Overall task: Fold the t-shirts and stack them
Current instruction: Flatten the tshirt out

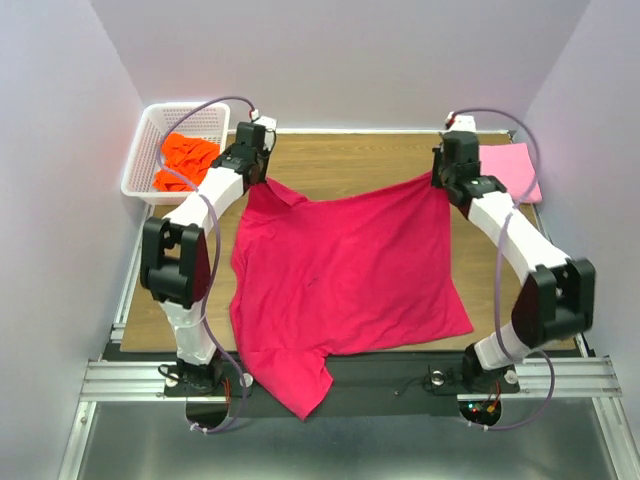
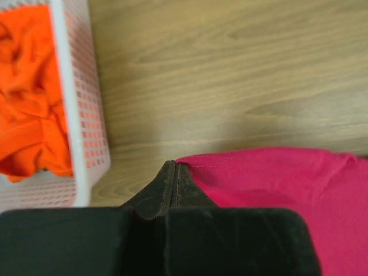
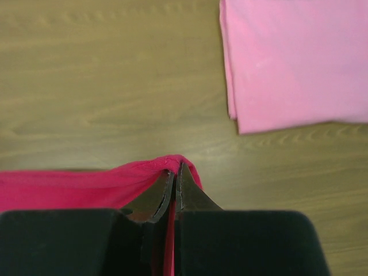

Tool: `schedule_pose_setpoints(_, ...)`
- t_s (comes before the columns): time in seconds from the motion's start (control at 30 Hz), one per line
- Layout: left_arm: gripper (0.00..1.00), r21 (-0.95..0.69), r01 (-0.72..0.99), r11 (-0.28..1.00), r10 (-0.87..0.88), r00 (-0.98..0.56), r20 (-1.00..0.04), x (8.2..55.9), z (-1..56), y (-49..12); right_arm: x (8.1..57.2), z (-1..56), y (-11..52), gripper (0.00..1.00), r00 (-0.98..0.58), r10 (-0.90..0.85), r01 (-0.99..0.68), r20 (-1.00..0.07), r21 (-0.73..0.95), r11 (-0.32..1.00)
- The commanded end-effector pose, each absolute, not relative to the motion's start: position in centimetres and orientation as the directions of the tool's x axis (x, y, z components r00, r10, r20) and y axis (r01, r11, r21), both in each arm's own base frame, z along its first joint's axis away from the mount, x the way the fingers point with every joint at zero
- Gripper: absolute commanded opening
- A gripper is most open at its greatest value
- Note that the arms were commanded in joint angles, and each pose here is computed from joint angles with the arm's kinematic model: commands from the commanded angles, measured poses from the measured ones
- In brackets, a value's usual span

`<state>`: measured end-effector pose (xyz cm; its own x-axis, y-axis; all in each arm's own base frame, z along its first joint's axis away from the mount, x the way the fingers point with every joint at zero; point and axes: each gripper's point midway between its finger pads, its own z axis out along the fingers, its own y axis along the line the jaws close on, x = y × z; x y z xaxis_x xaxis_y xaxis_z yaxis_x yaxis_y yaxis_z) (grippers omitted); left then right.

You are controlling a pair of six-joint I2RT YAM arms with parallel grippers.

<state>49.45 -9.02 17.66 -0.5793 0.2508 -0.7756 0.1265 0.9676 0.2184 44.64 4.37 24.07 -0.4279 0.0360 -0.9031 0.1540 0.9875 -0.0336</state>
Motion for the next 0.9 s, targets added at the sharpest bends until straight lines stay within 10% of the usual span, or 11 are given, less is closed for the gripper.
schedule_pose_setpoints(0.0, 0.0, 0.186, 0.049, 0.981, 0.188, -0.465, -0.865, 52.8, 22.3, -9.2, 47.3, 23.3, 3.3, 0.01, -0.381, 0.049, 0.207, -0.923, -0.034, 0.978)
schedule_pose_setpoints(0.87, 0.0, 0.175, -0.076, 0.982, 0.119, -0.47, -0.875, 60.2, 17.2, -8.8, 57.8, 13.4, -1.2, 0.01, -0.496, 0.087, 0.291, -0.864, -0.071, 0.954)
